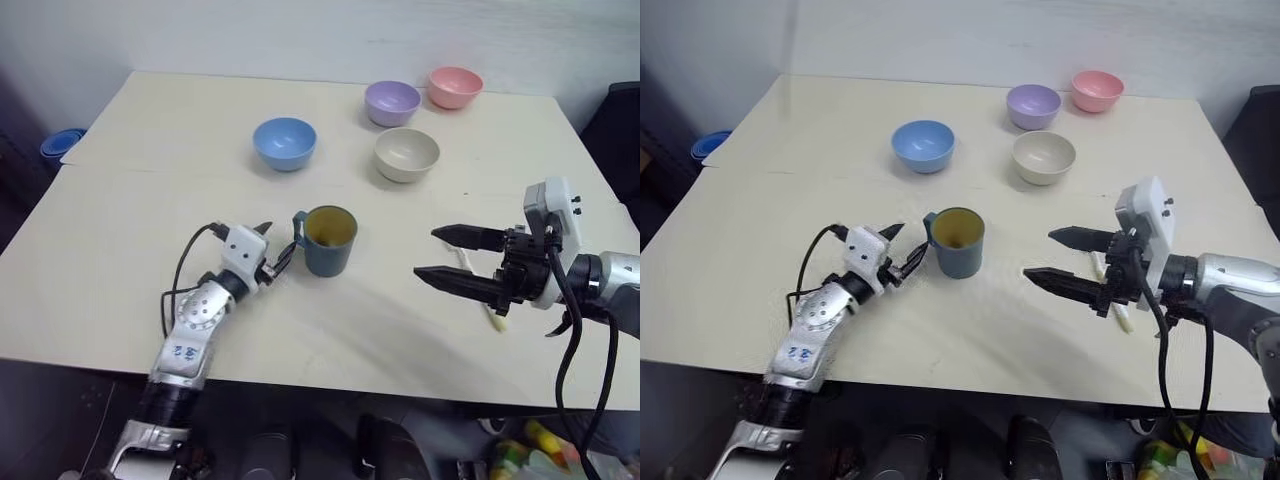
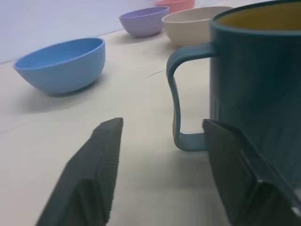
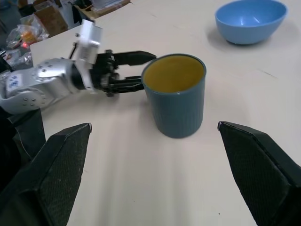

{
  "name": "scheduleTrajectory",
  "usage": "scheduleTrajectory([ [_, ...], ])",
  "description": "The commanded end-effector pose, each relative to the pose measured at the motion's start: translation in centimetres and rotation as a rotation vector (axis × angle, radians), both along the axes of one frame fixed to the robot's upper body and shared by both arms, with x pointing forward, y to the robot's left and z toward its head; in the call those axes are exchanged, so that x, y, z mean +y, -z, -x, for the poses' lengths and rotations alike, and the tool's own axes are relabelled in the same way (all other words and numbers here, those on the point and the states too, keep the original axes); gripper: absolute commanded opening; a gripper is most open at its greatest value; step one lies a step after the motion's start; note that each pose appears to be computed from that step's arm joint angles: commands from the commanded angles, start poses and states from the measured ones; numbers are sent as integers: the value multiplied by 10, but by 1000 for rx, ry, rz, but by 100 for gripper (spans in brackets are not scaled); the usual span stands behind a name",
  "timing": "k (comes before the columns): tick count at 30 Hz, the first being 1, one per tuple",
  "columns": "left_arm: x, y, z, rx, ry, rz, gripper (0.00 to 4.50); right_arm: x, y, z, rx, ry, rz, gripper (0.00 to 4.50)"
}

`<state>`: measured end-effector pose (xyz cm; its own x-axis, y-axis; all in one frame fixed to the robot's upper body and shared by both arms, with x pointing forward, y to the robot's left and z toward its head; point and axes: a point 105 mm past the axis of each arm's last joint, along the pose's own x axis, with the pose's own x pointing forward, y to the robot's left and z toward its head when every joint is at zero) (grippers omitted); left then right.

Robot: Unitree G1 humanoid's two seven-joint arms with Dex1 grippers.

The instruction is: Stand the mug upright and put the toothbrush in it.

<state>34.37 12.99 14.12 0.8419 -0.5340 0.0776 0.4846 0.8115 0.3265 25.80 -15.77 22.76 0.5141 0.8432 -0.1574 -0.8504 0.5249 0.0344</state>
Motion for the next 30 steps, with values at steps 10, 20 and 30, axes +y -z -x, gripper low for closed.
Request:
scheduleTrajectory([
  [10, 48, -94, 112, 432, 575, -238, 447, -33, 45, -56, 3, 441, 83, 450],
  [20, 33, -125, 140, 447, 783, -348, 447, -60, 95, -92, 118, 654, 196, 450],
  [30, 30, -131, 133, 395, 777, -358, 450, -63, 122, -90, 207, 614, 250, 186],
])
